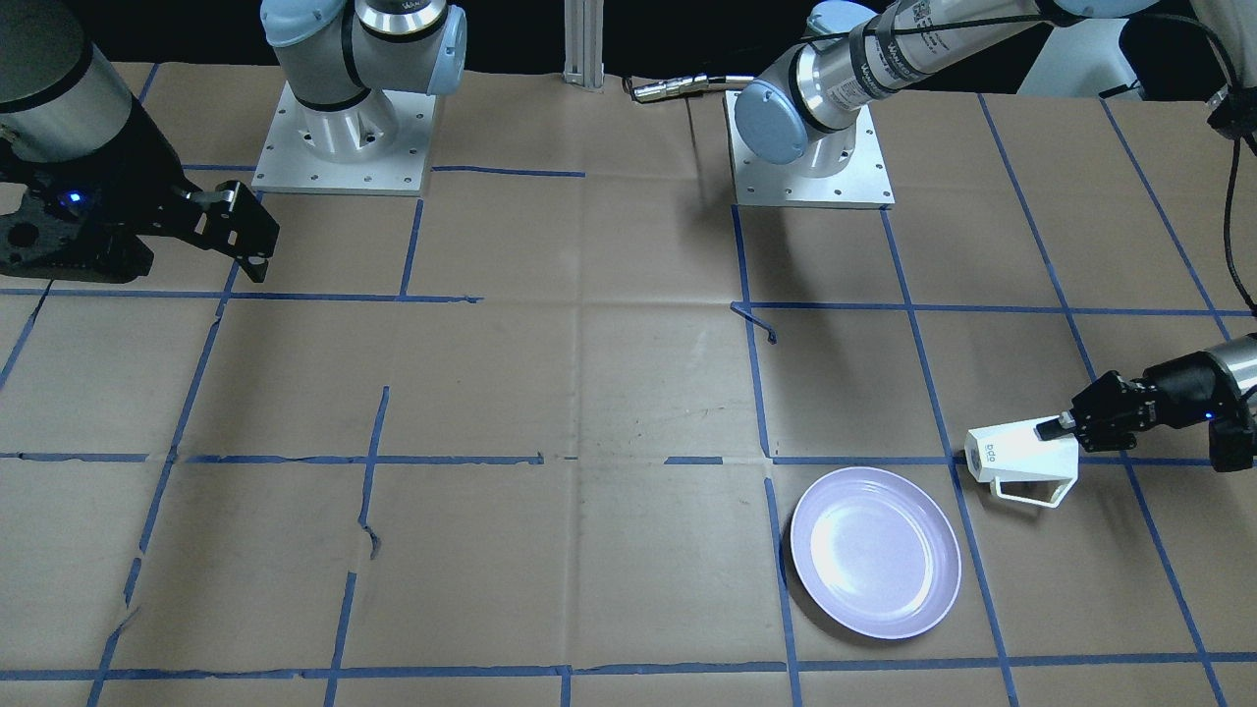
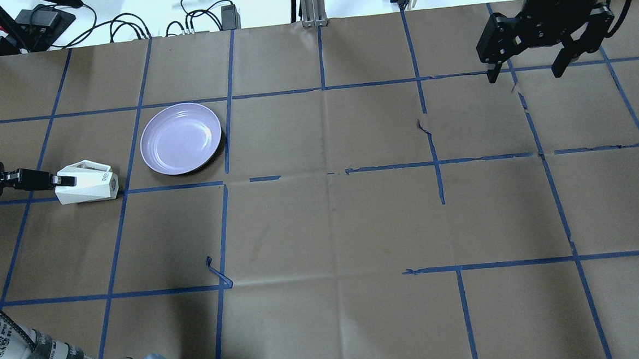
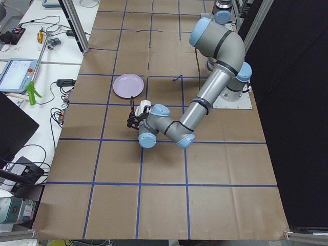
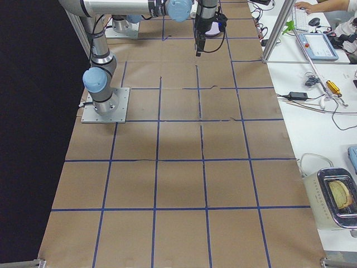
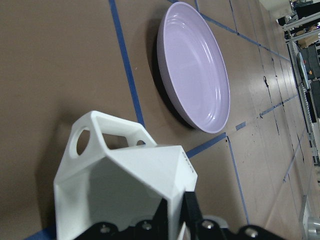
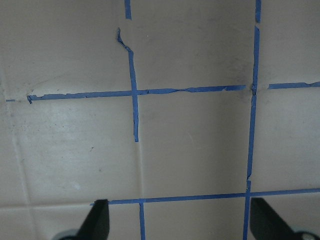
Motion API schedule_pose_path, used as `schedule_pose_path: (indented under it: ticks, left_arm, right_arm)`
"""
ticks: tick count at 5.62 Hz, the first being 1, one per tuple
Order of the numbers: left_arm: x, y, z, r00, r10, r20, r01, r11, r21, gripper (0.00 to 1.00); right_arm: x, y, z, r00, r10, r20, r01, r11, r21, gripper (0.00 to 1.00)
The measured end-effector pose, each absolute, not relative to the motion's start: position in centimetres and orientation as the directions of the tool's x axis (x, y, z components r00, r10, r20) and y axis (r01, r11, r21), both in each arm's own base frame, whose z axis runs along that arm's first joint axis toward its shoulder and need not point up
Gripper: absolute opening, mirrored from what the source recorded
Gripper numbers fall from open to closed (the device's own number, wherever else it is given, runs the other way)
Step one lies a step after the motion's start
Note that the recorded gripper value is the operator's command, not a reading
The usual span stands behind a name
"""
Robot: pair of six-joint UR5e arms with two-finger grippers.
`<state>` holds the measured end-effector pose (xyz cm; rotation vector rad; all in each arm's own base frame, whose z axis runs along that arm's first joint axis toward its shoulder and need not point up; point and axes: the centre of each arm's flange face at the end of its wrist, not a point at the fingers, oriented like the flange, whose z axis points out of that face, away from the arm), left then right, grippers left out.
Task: Flip cup and place on plate
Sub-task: 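Lift the white cup with the left gripper and rotate it upright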
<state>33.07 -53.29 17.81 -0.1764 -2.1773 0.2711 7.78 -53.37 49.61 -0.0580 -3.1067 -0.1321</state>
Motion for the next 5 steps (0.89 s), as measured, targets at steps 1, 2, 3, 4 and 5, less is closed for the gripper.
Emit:
schedule_pose_path:
  ticks: [1, 2, 3, 4, 5]
  left_arm:
    - [32.7, -53.5, 20.5, -0.608, 0.18, 0.773, 0.0, 0.974, -0.227, 0.0]
    - [30.7, -54.2, 24.5, -0.647, 0.133, 0.751, -0.016, 0.982, -0.188, 0.0]
    - [26.5, -55.6, 28.6, -0.688, 0.118, 0.717, 0.008, 0.988, -0.154, 0.0]
    - [21.1, -57.3, 31.9, -0.747, 0.139, 0.65, 0.072, 0.989, -0.129, 0.0]
    - [15.3, -59.2, 34.0, -0.827, 0.188, 0.53, 0.149, 0.982, -0.115, 0.0]
  right_arm:
    - [7.8, -53.4, 49.6, -0.999, 0.036, 0.033, 0.039, 0.996, 0.084, 1.0]
    - [7.8, -53.4, 49.6, -0.999, 0.036, 0.033, 0.039, 0.996, 0.084, 1.0]
    - [7.8, -53.4, 49.6, -0.999, 0.036, 0.033, 0.039, 0.996, 0.084, 1.0]
    - [7.8, -53.4, 49.6, -0.999, 0.036, 0.033, 0.039, 0.996, 0.084, 1.0]
    - [7.8, -53.4, 49.6, -0.999, 0.036, 0.033, 0.039, 0.996, 0.084, 1.0]
